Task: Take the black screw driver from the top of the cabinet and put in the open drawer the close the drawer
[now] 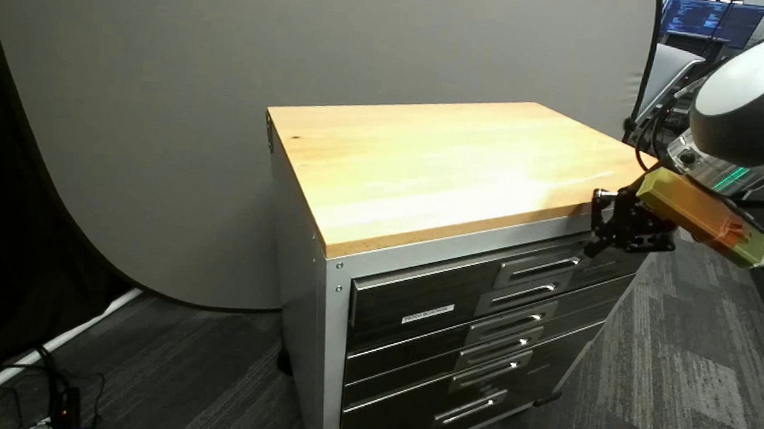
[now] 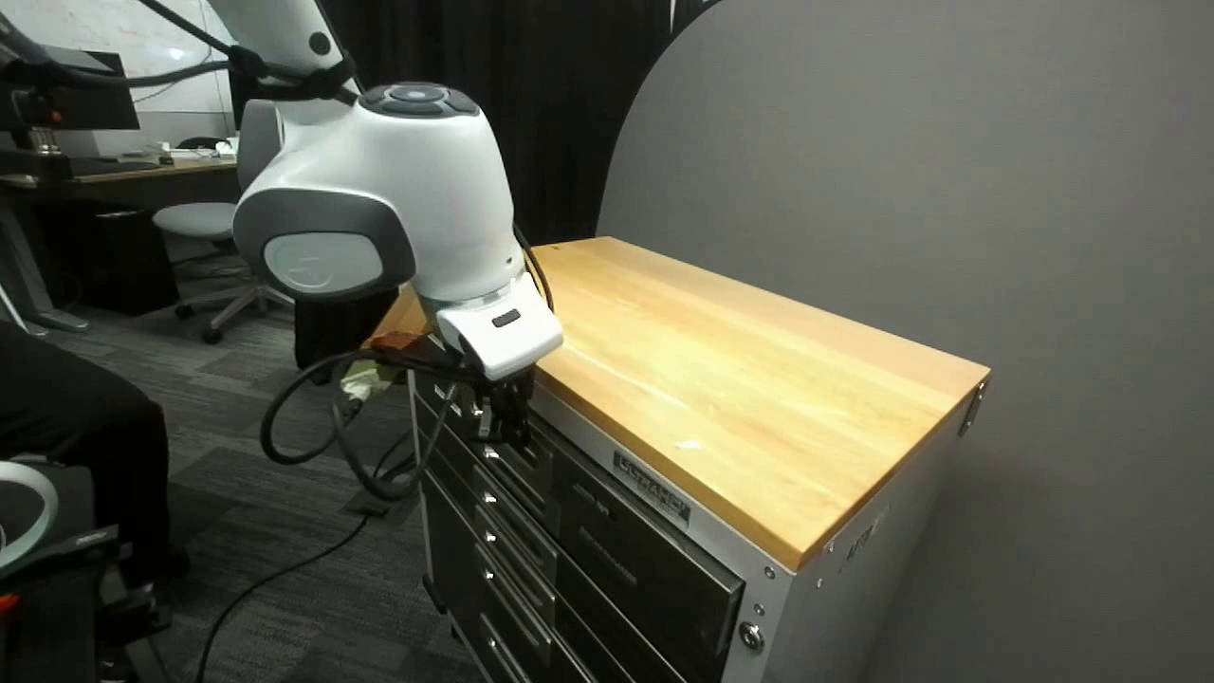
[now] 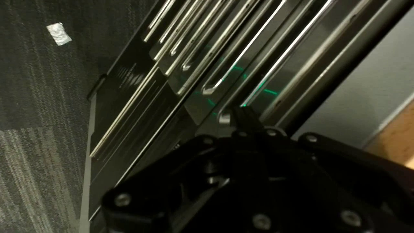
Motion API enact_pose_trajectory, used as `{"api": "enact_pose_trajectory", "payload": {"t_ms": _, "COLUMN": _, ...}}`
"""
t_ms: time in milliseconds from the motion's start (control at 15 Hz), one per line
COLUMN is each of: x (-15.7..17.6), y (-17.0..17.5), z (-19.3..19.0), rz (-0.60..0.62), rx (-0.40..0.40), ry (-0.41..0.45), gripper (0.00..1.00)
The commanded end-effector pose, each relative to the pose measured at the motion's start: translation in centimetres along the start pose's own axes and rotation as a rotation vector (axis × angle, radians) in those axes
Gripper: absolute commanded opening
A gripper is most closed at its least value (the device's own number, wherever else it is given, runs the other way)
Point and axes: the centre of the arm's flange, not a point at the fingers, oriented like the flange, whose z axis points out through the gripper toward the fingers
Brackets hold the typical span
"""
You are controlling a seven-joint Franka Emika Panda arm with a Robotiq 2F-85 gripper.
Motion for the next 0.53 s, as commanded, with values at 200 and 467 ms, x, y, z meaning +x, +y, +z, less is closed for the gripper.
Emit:
{"api": "enact_pose_trajectory", "payload": {"t_ms": 200, "x": -0.8, "y": -0.7, "z": -3.8, "rz": -0.020, "rx": 0.163, "ry": 0.096, "gripper": 0.00}}
{"api": "enact_pose_trajectory", "payload": {"t_ms": 467, "x": -0.4, "y": -2.2, "z": -6.0, "rz": -0.197, "rx": 0.022, "ry": -0.028, "gripper": 0.28}}
